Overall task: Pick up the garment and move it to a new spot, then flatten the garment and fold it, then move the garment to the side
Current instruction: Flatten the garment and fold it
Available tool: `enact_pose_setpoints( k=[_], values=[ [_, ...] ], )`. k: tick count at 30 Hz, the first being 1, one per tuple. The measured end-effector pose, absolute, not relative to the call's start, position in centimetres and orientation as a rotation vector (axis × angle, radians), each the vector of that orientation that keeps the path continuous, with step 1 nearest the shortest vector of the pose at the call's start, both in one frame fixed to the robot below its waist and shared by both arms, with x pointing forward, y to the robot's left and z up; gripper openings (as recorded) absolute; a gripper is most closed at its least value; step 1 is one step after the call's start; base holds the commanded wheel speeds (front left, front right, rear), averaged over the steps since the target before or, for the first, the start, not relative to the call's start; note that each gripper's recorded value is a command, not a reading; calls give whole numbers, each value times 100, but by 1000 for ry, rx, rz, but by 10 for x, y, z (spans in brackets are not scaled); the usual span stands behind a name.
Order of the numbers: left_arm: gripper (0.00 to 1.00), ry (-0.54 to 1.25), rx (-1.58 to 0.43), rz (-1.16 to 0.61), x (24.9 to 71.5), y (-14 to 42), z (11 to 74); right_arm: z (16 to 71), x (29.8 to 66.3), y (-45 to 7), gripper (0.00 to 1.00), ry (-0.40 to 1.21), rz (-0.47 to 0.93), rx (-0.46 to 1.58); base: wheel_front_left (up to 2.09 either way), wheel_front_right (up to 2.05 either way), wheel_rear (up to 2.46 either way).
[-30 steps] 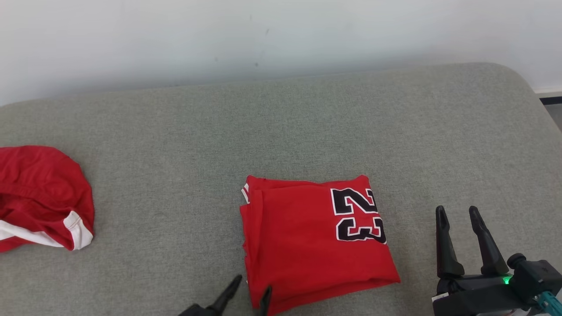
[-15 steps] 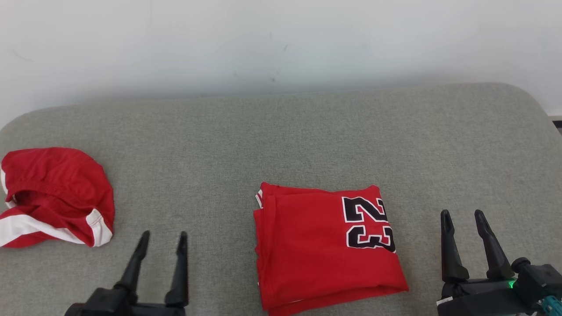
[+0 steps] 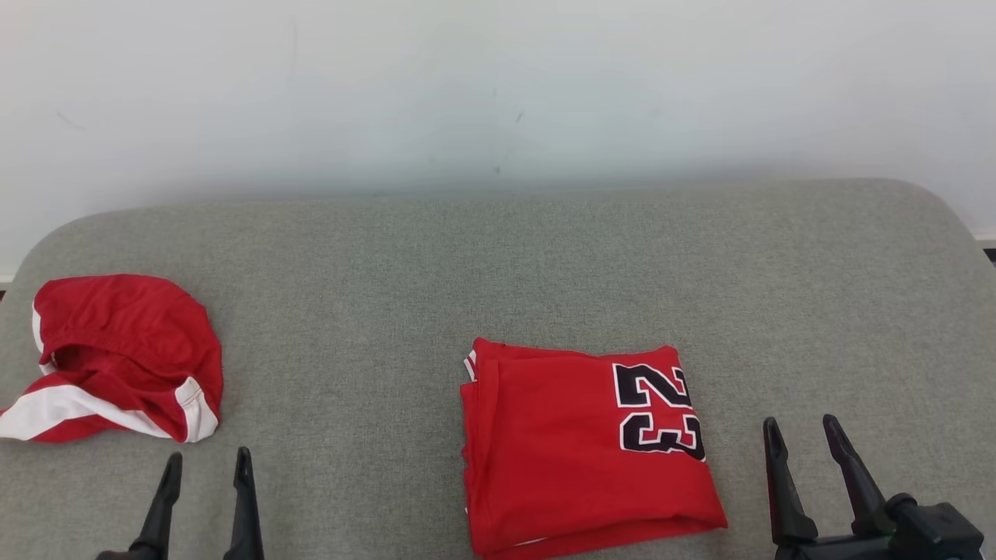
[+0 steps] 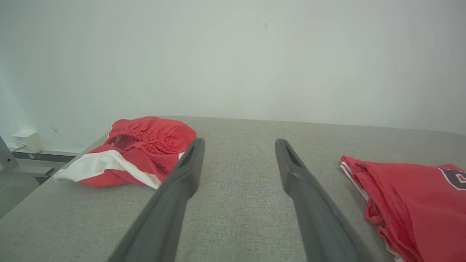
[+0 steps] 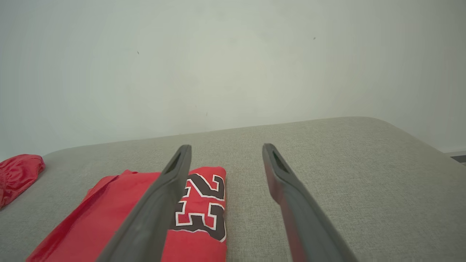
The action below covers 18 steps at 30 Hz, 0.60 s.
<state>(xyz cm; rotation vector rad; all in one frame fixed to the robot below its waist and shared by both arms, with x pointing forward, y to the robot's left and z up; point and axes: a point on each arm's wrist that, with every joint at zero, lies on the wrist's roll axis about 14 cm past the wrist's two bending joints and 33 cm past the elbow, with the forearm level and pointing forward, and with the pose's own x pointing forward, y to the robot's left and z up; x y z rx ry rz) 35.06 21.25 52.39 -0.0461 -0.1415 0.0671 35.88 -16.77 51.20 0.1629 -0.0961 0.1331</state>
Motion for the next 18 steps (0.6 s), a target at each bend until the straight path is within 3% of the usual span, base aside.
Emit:
enact_pose_setpoints(
  k=[18],
  values=[
    [100, -89, -37, 52, 342, 211, 507, 491, 346, -168, 100, -31, 134, 156, 0, 0, 0]
  ],
)
